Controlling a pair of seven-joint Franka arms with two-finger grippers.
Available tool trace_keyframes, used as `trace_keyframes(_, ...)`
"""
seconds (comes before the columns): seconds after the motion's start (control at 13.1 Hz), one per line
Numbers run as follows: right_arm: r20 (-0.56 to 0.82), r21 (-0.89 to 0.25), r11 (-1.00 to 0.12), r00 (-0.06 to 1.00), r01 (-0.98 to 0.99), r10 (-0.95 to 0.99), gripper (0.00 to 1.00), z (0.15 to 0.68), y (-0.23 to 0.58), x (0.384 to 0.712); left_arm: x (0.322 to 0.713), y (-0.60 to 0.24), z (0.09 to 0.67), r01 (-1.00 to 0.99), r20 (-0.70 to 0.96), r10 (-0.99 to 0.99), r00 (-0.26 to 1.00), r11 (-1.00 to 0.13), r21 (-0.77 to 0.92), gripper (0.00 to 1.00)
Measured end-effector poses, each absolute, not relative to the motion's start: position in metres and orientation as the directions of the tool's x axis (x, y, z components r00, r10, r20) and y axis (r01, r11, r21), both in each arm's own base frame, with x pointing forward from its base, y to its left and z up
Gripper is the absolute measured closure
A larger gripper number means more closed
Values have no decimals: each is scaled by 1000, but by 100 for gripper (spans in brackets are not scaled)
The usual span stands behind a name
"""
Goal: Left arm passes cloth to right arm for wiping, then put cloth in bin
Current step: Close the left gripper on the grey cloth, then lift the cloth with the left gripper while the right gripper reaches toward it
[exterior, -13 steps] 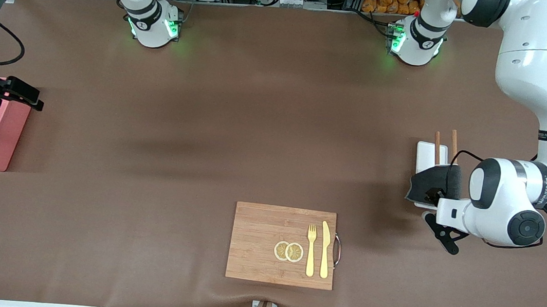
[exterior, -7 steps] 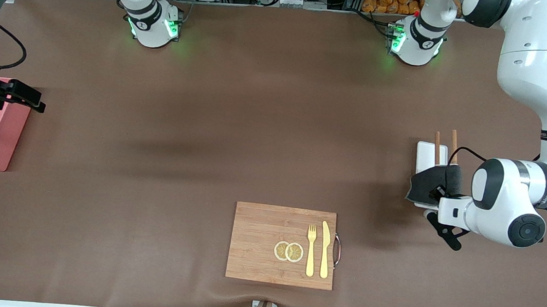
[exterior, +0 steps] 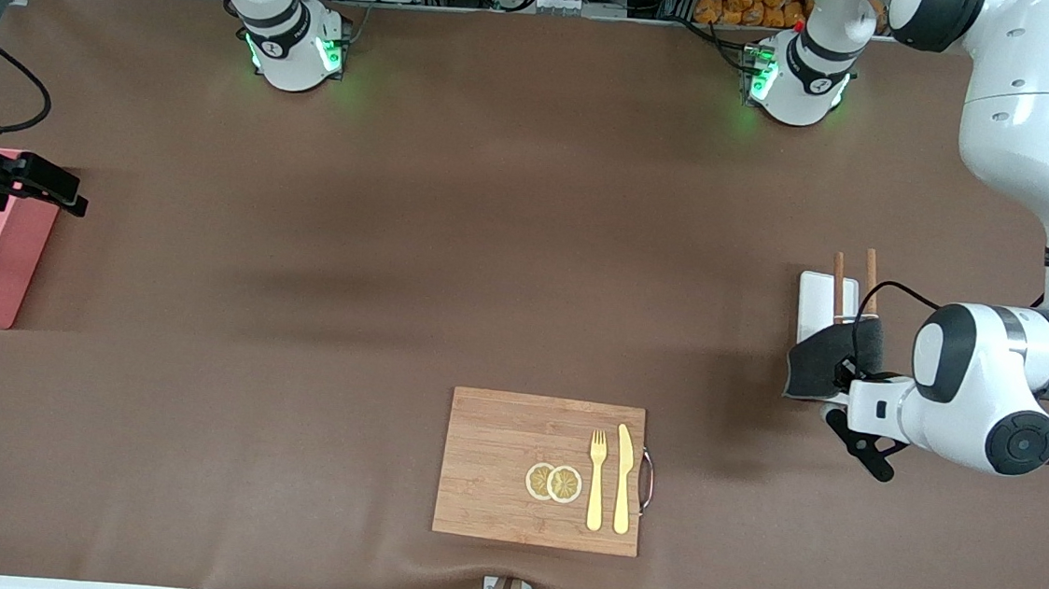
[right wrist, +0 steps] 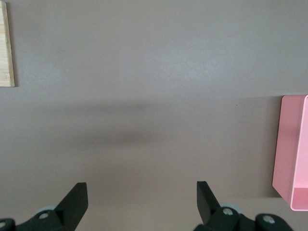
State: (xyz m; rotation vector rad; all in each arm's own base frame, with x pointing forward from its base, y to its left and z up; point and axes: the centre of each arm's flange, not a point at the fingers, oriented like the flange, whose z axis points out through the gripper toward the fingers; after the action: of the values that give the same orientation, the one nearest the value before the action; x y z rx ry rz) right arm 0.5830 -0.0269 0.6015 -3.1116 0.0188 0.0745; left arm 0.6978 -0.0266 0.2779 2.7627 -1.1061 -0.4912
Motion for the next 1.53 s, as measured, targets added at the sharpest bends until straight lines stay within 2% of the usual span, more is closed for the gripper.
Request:
trace_keyframes(0.15, -48, -42, -999, 999, -14, -12, 0, 602, -26, 583, 698, -34, 279, -637, -256, -675, 692, -737, 226, 95)
trace_keyframes(0.38, -87, -172, -976, 989, -136, -122, 0, 601, -21, 581, 701, -40, 303, -620, -235, -650, 722, -760, 195, 96)
trace_keyframes(0.54, -123, -230, -944, 969, -236, -212, 0, 602, -19, 580, 702, -38, 347, -601, -195, -620, 760, -785, 153, 96)
trace_keyframes(0.77, -198, -239, -891, 918, -386, -344, 0, 599, 2, 579, 692, -45, 421, -494, -129, -510, 850, -858, 139, 96)
trace_keyframes(1.07, -434, -242, -691, 713, -681, -551, 0, 592, 63, 580, 676, -124, 452, -340, -108, -366, 924, -918, 204, 96)
trace_keyframes(1.3, -607, -172, -550, 528, -817, -594, 0, 565, 78, 592, 657, -213, 463, -252, -110, -295, 949, -921, 299, 96)
trace_keyframes(1.53, -694, -82, -501, 410, -862, -592, 0, 528, 115, 605, 643, -275, 481, -142, -95, -201, 975, -893, 427, 96)
